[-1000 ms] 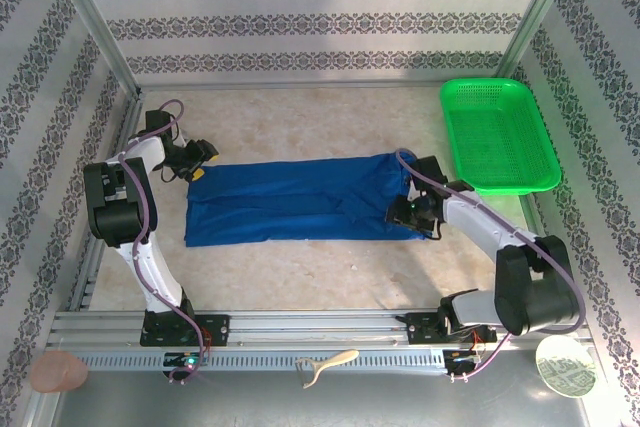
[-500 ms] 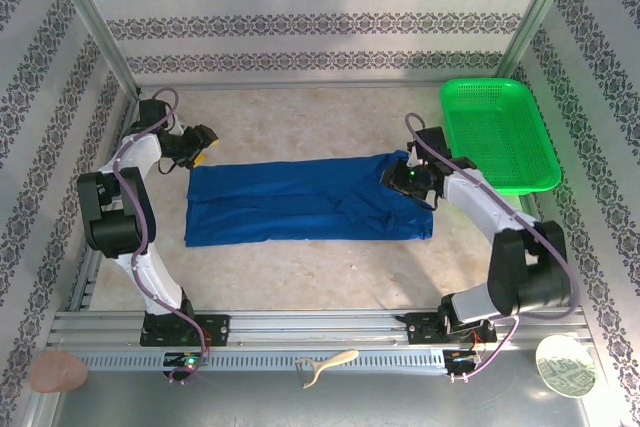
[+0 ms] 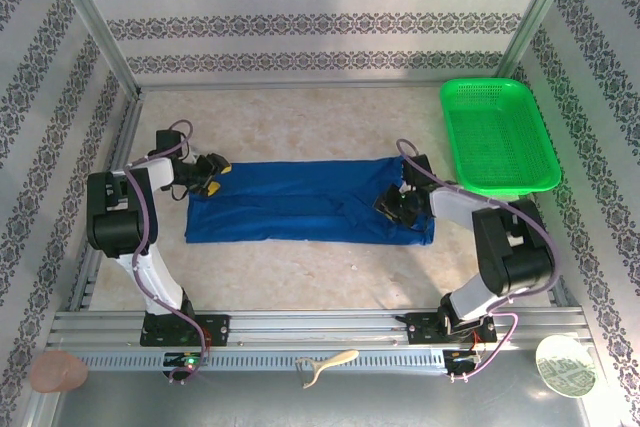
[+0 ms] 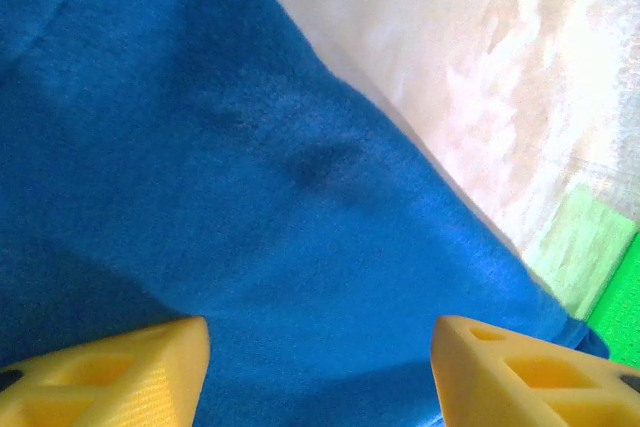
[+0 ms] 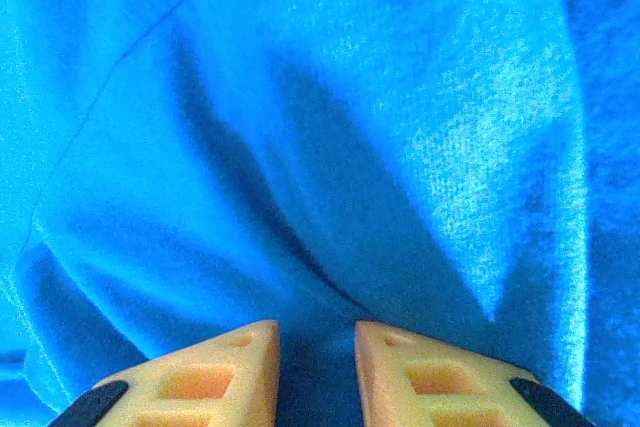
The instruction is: Fold the inside-out t-shirt
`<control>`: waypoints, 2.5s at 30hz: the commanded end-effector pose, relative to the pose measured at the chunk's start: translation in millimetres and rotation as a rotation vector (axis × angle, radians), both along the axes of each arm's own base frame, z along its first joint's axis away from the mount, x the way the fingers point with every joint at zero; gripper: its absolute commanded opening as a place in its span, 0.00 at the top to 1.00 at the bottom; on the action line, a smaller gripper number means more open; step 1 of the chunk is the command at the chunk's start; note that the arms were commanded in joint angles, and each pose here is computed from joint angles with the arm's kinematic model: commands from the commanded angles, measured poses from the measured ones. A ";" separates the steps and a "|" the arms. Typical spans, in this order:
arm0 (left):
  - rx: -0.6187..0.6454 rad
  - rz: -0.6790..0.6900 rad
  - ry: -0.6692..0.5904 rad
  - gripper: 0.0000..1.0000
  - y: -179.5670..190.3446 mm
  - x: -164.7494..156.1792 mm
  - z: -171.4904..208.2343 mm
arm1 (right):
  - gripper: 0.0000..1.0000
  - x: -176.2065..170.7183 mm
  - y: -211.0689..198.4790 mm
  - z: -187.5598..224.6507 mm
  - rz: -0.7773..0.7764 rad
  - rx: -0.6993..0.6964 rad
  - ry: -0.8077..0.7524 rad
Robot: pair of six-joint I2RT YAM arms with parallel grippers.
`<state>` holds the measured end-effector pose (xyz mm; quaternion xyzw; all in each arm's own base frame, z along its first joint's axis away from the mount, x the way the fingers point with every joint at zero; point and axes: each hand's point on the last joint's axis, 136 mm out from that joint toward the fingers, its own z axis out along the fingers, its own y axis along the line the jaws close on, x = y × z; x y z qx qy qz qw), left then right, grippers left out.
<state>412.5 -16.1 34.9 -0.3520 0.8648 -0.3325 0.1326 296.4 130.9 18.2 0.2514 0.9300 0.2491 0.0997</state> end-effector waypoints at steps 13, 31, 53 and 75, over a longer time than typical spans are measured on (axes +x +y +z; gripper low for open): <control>0.023 -0.026 -0.110 0.38 31.9 40.8 39.1 | 0.19 0.4 -63.8 86.5 0.036 -0.364 -0.200; 0.037 -0.092 -0.120 0.37 12.9 10.9 53.9 | 0.07 9.1 -36.1 15.0 0.087 -0.124 -0.070; 0.037 -0.083 -0.121 0.36 14.1 13.6 50.9 | 0.23 10.0 38.2 4.6 0.190 -0.114 -0.069; 0.131 -0.133 -0.007 0.36 30.2 21.8 3.7 | 1.00 45.2 19.3 15.9 0.073 -0.083 -0.172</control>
